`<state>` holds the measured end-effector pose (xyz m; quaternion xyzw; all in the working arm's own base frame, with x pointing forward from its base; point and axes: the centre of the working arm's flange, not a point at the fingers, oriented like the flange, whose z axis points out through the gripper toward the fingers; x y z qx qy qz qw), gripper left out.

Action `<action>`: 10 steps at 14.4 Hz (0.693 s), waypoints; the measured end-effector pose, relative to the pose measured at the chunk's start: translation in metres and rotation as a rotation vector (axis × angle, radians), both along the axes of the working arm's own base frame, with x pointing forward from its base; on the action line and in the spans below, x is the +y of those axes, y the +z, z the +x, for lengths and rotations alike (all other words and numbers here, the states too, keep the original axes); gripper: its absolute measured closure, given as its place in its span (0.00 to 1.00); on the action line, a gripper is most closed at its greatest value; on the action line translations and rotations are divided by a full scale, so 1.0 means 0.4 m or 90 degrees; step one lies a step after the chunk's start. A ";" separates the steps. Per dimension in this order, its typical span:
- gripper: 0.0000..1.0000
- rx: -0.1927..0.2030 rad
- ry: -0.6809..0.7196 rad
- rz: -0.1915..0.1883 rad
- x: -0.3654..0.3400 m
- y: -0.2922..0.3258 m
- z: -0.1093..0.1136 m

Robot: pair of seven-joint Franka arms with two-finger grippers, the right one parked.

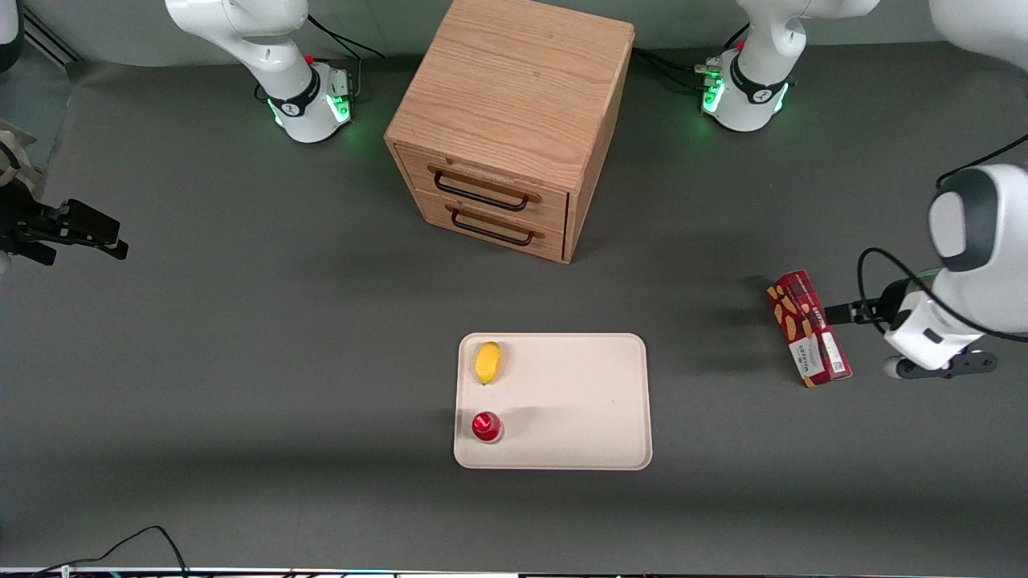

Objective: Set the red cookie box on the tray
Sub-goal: 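Lower the open left gripper over the red plaid cookie box, then close the left gripper on the cookie box and lift it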

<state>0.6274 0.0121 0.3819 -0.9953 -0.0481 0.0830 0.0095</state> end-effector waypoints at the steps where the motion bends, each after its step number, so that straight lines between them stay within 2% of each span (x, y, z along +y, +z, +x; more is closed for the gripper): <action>1: 0.00 -0.011 0.003 0.000 0.005 -0.048 -0.010; 5: 0.00 -0.044 0.023 -0.010 0.014 -0.185 -0.038; 8: 0.00 -0.086 0.028 0.001 0.025 -0.291 -0.067; 10: 0.00 -0.097 0.030 0.005 0.030 -0.346 -0.096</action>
